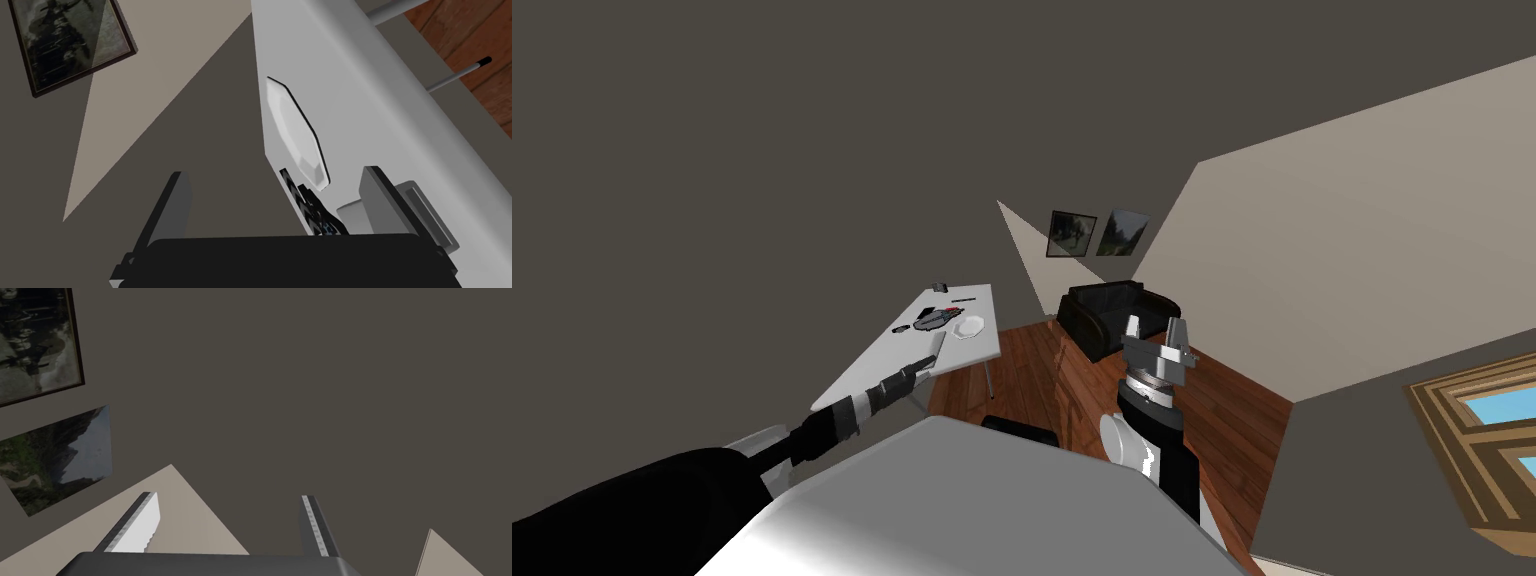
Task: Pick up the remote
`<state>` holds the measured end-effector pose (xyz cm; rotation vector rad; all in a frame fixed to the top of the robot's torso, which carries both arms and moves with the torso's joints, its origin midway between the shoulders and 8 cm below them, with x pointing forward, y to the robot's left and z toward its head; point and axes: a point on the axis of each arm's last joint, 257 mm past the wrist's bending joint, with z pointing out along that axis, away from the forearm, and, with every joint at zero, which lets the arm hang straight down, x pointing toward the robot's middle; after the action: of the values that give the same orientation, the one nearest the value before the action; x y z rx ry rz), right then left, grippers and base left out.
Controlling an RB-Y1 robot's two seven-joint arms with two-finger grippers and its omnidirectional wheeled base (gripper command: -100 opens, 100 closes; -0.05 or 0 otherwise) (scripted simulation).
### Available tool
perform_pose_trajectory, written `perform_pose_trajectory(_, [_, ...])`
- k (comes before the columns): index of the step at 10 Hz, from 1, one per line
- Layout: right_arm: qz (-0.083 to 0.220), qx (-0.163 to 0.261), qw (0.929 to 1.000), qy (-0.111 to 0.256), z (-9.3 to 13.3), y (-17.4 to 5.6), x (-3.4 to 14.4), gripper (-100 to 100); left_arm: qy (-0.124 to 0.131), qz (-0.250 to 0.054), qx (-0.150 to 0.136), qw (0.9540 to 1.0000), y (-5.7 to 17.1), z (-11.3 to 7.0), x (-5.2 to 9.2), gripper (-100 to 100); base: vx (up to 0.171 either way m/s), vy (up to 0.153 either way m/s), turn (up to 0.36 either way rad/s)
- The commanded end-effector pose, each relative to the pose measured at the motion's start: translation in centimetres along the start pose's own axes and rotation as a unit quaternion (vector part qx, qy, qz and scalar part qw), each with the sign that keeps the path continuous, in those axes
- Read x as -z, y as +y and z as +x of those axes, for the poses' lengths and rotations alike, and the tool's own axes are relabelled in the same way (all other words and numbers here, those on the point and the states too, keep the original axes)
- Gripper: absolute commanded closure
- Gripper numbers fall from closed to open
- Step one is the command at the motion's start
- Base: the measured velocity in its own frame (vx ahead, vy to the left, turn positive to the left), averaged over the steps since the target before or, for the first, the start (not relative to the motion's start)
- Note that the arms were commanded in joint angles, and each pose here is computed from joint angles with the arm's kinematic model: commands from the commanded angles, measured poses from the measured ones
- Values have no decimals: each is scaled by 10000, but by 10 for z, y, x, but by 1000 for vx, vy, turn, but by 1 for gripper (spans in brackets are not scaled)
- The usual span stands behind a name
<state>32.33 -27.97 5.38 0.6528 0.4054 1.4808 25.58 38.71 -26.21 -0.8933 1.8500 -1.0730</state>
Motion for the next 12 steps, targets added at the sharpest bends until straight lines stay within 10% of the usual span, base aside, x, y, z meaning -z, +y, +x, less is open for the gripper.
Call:
perform_pose_trajectory(1, [0, 0, 10000, 0, 0, 0, 0, 0, 82, -83, -75, 9999, 1, -3, 0, -100, 2, -5, 1])
perform_pose_trajectory(6, [0, 0, 10000, 0, 0, 0, 0, 0, 347, -827, -253, 9957, 38, -21, 27, -100, 5, -17, -71])
perform_pose_trajectory(12, [0, 1, 10000, 0, 0, 0, 0, 0, 612, -1835, -415, 9802, 83, -49, 71, -100, 9, -16, -86])
